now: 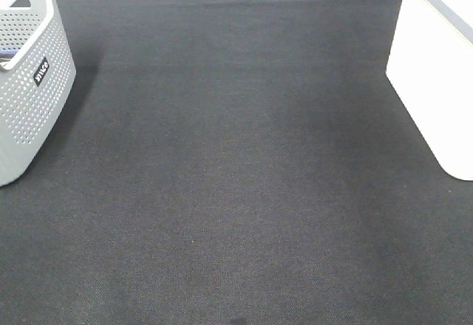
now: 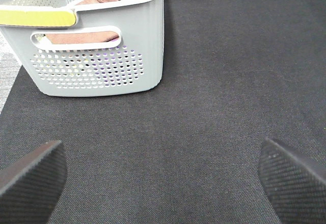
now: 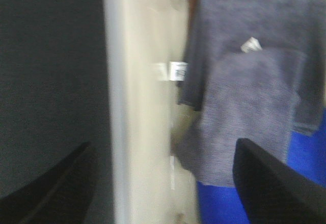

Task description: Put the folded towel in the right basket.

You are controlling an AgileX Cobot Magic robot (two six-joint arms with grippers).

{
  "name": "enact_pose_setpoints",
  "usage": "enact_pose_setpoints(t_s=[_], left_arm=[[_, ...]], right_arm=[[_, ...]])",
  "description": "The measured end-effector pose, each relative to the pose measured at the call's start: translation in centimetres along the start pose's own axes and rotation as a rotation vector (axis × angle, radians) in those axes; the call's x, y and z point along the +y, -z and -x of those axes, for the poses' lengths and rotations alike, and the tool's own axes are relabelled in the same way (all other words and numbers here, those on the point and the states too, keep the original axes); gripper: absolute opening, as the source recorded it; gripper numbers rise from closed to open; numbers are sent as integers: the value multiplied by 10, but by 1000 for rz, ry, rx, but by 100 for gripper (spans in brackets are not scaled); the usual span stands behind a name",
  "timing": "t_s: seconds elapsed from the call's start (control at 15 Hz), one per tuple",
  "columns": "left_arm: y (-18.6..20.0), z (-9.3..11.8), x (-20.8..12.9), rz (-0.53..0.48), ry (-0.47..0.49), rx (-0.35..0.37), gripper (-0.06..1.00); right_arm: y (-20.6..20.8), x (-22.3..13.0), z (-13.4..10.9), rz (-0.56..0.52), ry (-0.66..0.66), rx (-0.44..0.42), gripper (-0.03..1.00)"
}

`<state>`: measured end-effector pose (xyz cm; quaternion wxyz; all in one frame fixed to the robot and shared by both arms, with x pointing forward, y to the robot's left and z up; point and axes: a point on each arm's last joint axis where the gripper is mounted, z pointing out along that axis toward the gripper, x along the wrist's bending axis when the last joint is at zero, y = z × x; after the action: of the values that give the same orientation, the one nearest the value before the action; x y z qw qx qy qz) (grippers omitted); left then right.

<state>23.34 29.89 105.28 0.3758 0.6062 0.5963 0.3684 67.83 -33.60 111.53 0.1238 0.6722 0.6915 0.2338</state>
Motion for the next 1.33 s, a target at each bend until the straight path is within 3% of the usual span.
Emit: enact_pose_setpoints(t_s=[0.27, 0.33, 0.4, 0.6, 0.87, 1.13, 1.33], left_arm=[[0, 0, 0, 0, 0, 0, 97], [0, 0, 0, 0, 0, 0, 97], [0, 0, 0, 0, 0, 0, 97], [0, 0, 0, 0, 0, 0, 97], [0, 0, 0, 0, 0, 0, 97], [0, 0, 0, 0, 0, 0, 97], [0, 0, 0, 0, 0, 0, 97]], right_arm=[[35, 0, -61, 68, 98, 49, 70], [35, 0, -61, 68, 98, 49, 70], [61, -12, -82, 92, 119, 63, 70], [71, -35, -83, 53, 119, 45, 70], [85, -106, -77, -68, 102, -4, 70], [85, -213, -70, -228, 79, -11, 70], [94, -287, -67, -236, 59, -14, 70]])
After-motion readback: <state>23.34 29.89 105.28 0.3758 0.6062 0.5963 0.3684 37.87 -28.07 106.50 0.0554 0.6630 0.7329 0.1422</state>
